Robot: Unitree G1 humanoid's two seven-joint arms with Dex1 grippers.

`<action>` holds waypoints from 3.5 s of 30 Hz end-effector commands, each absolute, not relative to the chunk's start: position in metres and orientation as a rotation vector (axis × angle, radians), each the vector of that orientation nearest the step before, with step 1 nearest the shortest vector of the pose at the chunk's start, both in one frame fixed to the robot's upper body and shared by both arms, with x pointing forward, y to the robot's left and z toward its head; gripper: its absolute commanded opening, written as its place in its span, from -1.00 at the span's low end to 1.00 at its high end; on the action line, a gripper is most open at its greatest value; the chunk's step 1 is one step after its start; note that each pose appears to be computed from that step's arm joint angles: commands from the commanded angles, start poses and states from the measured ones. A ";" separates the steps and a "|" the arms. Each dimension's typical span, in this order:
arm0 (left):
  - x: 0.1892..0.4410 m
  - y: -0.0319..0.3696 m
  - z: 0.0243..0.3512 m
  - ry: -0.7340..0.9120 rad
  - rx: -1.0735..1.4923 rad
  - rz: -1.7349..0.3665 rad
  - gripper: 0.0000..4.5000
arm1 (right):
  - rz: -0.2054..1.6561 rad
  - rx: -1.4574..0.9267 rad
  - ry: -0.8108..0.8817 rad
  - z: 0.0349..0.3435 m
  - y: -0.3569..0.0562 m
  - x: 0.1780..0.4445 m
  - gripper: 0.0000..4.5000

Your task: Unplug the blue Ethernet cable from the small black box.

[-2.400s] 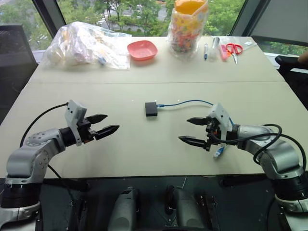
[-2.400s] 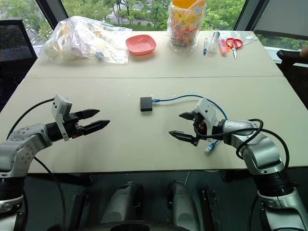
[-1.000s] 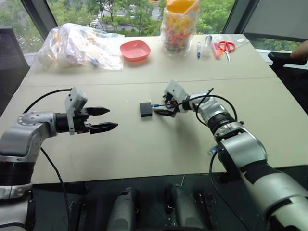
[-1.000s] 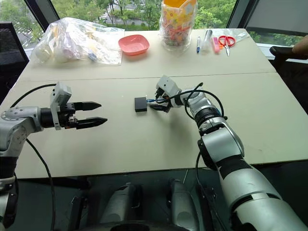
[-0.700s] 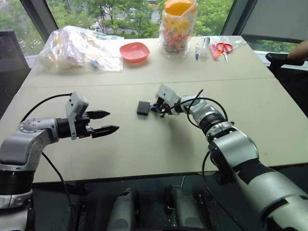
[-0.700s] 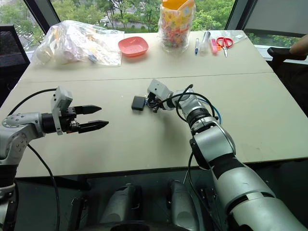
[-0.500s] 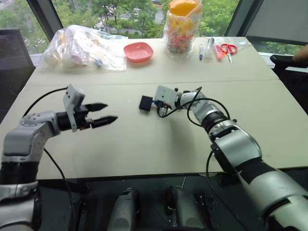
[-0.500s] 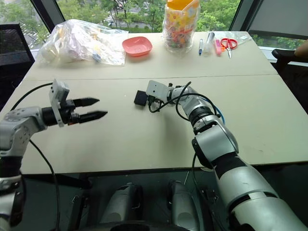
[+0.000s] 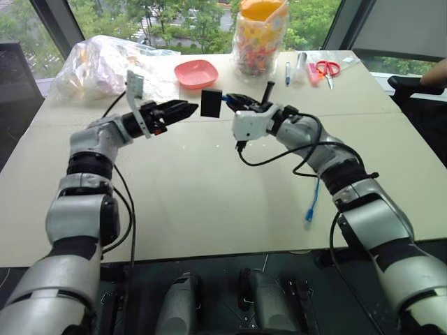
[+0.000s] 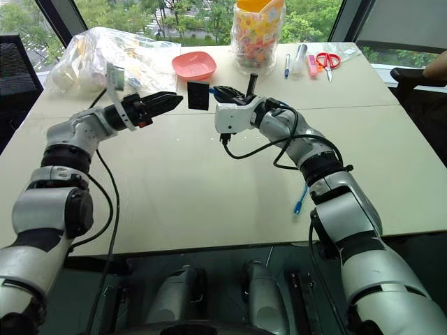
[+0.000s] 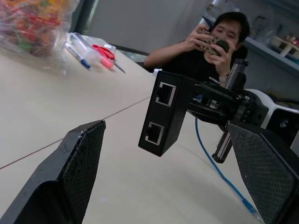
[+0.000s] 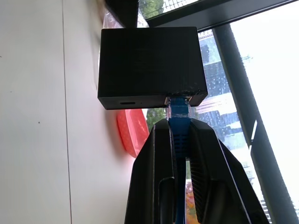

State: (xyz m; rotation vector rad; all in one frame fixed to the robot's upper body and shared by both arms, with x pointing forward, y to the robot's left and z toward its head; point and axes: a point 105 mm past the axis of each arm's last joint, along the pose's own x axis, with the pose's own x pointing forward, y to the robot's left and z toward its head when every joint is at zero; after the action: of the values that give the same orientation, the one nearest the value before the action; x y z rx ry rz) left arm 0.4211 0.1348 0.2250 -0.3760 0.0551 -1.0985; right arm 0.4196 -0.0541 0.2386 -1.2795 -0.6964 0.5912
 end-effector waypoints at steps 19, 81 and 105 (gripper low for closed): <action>0.421 0.118 0.235 0.025 -0.321 -1.177 -0.80 | 0.606 -1.225 -0.742 0.258 -0.048 0.397 -0.80; 0.387 0.143 0.257 -0.116 -0.796 -1.269 -0.80 | 0.642 0.899 -0.224 0.250 -0.108 0.385 -0.97; 0.422 0.074 0.193 -0.227 0.027 -0.877 -0.80 | 0.286 0.195 0.025 0.176 -0.187 0.452 -0.47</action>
State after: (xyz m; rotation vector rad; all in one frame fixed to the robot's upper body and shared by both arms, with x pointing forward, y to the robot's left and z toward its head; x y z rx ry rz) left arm 0.4217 0.0749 0.1879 -0.0121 -0.1872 -0.8908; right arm 0.4494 -0.1825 0.1577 0.2260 0.0941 0.2869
